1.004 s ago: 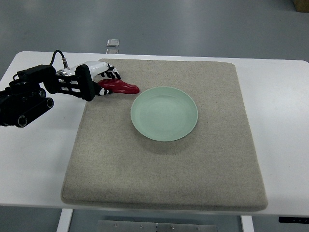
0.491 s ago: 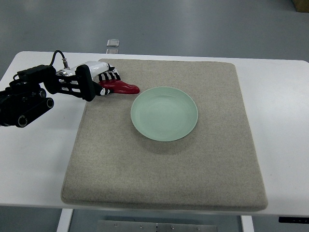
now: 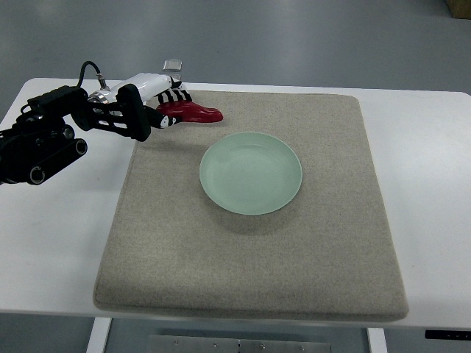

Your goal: Place red pepper on plate with left hand

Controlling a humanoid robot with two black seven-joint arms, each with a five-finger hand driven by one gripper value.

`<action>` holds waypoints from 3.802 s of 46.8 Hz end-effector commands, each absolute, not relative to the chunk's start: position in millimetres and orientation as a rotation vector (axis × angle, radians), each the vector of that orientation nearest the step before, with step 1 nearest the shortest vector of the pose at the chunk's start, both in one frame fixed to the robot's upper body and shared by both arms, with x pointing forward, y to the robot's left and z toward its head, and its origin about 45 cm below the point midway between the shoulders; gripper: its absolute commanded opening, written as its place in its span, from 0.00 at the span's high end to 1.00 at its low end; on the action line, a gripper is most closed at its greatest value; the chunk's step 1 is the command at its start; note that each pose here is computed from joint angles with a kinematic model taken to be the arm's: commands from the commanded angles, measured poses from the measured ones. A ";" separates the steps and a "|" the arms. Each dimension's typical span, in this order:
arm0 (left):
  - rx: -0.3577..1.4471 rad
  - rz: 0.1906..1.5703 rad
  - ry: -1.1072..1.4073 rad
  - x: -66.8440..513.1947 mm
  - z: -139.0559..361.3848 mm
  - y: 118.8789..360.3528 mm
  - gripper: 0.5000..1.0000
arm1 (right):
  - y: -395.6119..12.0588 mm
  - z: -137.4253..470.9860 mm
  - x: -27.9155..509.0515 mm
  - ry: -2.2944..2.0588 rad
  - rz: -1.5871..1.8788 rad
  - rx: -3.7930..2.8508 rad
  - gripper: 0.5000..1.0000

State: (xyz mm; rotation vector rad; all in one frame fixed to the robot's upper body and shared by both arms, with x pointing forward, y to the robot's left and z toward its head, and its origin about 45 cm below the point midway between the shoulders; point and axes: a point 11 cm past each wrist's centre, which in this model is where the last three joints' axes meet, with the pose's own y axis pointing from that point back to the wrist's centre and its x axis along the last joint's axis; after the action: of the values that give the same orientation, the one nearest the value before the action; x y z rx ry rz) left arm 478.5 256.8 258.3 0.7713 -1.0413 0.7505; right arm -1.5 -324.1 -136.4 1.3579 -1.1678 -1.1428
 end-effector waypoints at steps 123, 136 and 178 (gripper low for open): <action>0.600 0.382 -1.117 427.2 247.4 140.8 0.13 | -324.1 -136.4 -1.5 -1.168 -1.143 1.358 0.14; 0.397 0.759 -0.878 454.2 285.2 159.9 0.02 | -324.1 -136.4 -1.6 -1.167 -1.142 1.358 0.14; -0.153 1.638 0.219 499.0 271.7 296.4 0.01 | -324.1 -136.4 -1.5 -1.168 -1.143 1.358 0.14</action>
State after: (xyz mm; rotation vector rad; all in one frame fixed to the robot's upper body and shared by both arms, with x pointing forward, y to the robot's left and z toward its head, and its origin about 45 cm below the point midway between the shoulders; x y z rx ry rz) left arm 502.0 294.4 278.9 -0.0995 0.1499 1.6378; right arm -1.5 -324.1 -136.4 1.3577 -1.1680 -1.1430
